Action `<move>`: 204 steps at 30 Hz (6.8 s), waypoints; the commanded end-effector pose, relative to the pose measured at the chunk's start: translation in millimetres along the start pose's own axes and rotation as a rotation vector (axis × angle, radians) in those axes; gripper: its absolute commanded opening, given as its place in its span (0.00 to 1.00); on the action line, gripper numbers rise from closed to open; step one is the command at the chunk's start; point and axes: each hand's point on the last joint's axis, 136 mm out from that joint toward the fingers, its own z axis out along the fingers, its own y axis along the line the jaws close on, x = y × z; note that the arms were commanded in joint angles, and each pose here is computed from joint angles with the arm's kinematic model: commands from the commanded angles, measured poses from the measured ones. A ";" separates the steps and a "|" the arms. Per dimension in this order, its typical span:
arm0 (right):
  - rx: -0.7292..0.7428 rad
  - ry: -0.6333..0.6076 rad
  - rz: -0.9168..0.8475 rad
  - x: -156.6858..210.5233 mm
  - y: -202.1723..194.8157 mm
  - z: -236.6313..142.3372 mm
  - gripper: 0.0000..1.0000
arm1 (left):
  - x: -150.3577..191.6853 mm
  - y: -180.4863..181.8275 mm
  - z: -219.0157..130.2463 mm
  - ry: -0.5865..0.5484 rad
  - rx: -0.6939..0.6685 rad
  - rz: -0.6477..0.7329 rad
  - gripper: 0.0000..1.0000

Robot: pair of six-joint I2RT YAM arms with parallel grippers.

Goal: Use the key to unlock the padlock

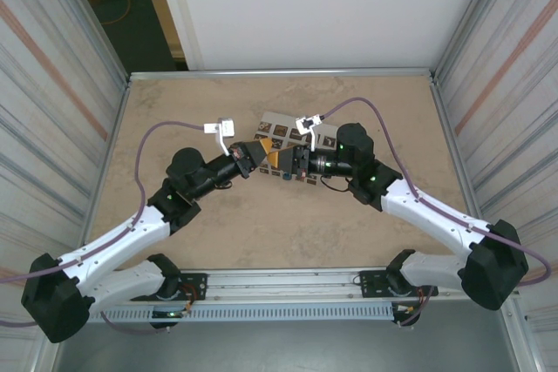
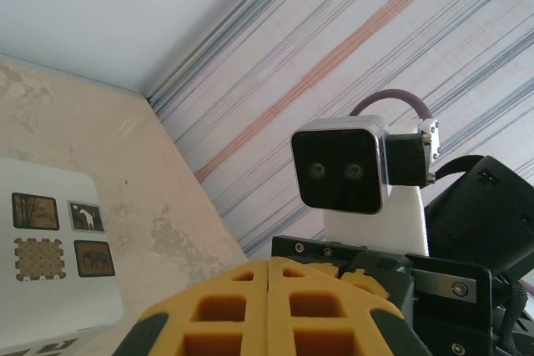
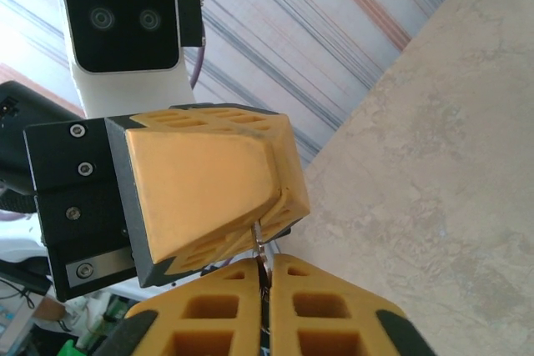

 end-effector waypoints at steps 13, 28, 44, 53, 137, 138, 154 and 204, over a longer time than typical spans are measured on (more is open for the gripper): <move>0.078 -0.062 0.016 -6.5 -16.6 -18.3 0.00 | -12.4 -3.6 -15.1 -0.087 0.006 0.014 0.00; 0.275 0.044 -0.052 10.4 -55.9 -34.2 0.00 | -10.5 10.9 -43.9 -0.097 -0.114 0.060 0.76; 0.319 0.042 0.138 -3.2 -154.3 -47.3 0.00 | 72.2 110.3 -81.3 0.191 -0.486 0.182 0.99; 0.326 0.026 0.312 -13.9 -210.2 -42.6 0.00 | 93.0 128.3 -77.2 0.261 -0.518 0.225 0.99; 0.432 0.270 0.402 67.6 -266.5 11.6 0.00 | 138.9 236.5 7.7 0.431 -0.597 0.192 0.66; 0.428 0.269 0.399 66.9 -265.8 12.0 0.00 | 138.6 237.7 9.0 0.429 -0.595 0.187 0.64; 0.418 0.264 0.392 64.3 -263.2 13.3 0.00 | 139.1 250.6 24.0 0.406 -0.569 0.133 0.50; 0.391 0.252 0.364 54.3 -252.0 20.4 0.00 | 138.8 246.0 44.2 0.449 -0.666 0.279 0.31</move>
